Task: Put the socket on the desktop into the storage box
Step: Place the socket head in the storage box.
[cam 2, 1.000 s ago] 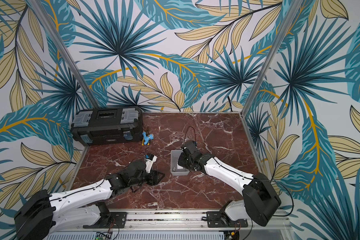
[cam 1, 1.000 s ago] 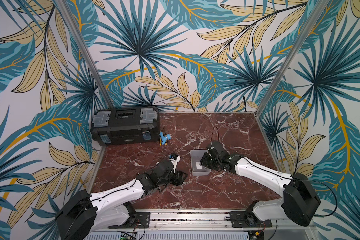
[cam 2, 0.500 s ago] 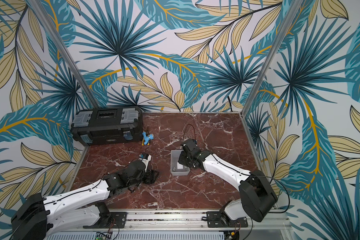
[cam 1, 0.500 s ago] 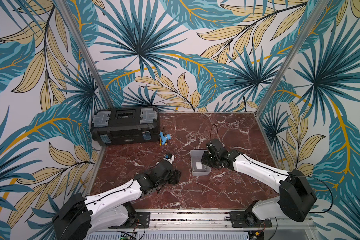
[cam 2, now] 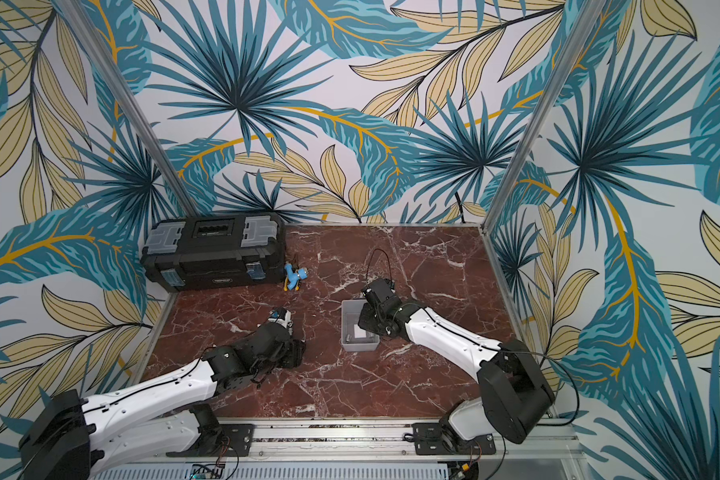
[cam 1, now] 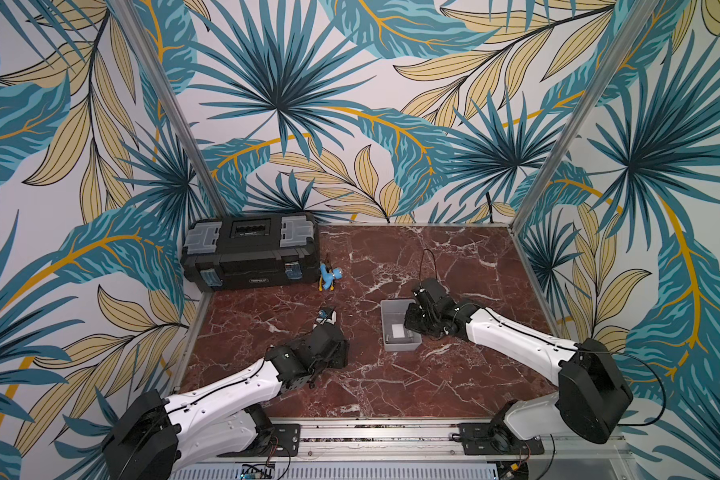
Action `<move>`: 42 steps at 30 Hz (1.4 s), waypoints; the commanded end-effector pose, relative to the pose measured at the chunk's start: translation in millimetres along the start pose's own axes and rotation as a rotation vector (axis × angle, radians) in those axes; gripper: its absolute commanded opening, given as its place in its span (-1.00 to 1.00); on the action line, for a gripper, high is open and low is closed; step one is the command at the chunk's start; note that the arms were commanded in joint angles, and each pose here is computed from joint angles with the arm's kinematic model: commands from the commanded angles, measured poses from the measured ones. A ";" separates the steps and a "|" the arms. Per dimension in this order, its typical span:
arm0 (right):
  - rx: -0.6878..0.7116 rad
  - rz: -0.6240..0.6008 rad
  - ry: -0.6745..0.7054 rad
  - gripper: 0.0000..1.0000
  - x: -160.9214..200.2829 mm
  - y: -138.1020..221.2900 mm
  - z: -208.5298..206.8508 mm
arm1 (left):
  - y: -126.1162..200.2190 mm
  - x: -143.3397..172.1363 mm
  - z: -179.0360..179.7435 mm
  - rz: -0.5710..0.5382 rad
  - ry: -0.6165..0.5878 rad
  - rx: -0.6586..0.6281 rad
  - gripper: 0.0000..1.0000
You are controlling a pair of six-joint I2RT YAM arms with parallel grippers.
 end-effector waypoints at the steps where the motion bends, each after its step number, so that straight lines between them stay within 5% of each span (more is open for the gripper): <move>1: 0.027 0.001 0.018 -1.00 -0.2 2.4 -4.2 | 7.7 -10.7 2.0 -0.034 0.031 -0.023 0.33; 42: 0.008 0.022 0.041 -1.00 -1.4 -2.2 2.2 | -8.8 -3.0 14.3 0.029 0.099 -0.021 0.35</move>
Point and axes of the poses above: each gripper's point midway between its finger pads, its own y axis back along the fingers, its own z axis along the line the jaws close on, x = y × z, the point moved 6 cm from there along y, back along the fingers, and after that the axes turned 6 degrees about y, right-handed, at the moved point
